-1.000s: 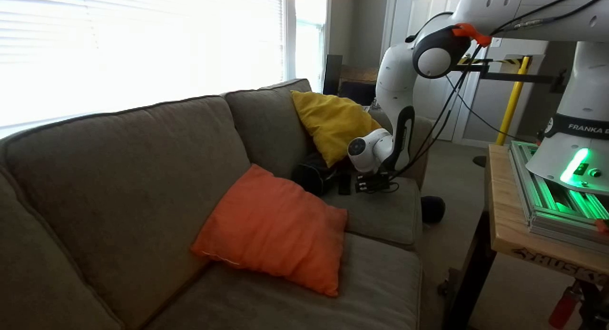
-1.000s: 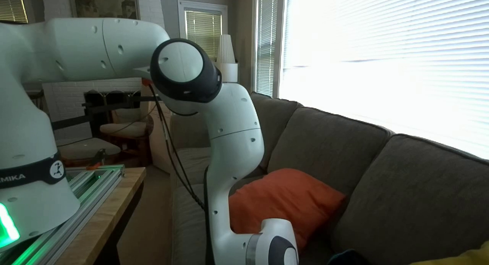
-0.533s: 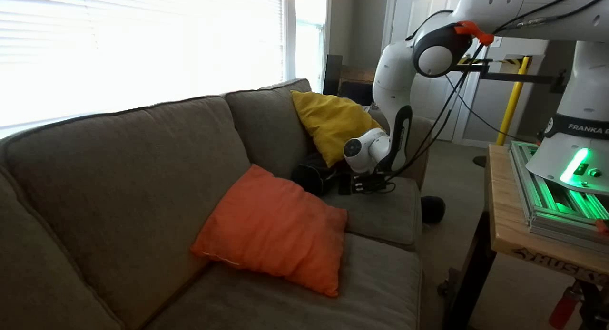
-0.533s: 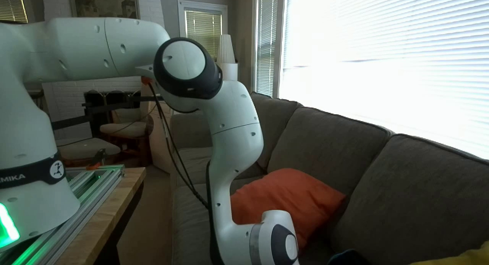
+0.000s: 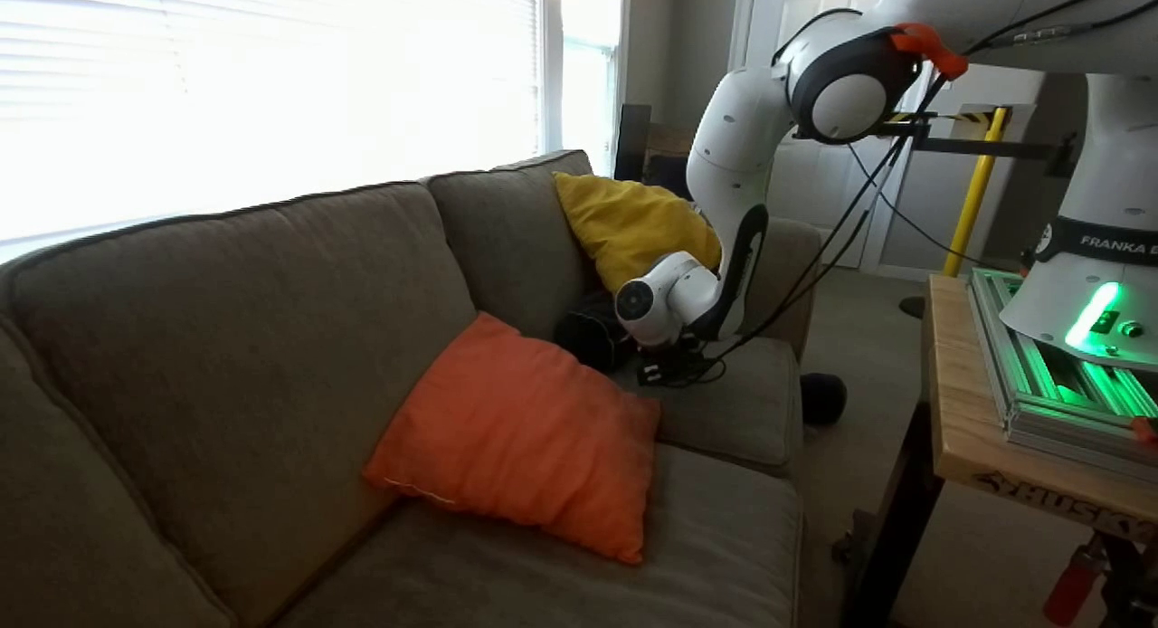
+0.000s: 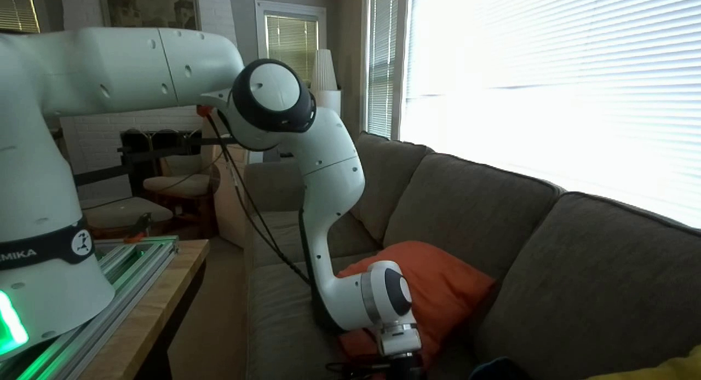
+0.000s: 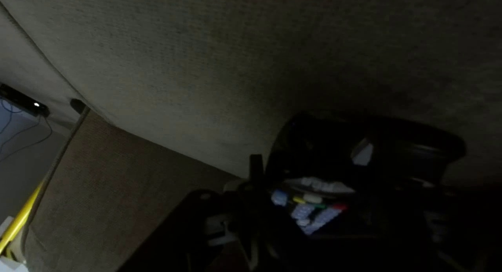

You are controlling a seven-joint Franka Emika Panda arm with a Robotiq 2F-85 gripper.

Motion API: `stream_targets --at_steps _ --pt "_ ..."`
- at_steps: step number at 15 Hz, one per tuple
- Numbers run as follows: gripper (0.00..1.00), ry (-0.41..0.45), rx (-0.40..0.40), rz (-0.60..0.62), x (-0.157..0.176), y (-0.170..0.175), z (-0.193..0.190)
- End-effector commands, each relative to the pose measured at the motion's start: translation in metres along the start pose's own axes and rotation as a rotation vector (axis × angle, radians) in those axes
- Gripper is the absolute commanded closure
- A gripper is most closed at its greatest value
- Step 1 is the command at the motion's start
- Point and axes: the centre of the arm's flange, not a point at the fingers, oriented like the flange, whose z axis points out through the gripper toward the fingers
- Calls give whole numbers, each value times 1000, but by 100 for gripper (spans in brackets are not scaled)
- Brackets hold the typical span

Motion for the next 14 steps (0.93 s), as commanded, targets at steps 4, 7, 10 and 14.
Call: stream_targets --at_steps 4,7,10,14 --pt "73 65 62 -58 -26 -33 -60" --pt "73 70 61 -58 -34 -39 -69" --pt "73 111 54 -105 -45 -52 -80" --pt "73 161 77 -142 -52 -61 -111"
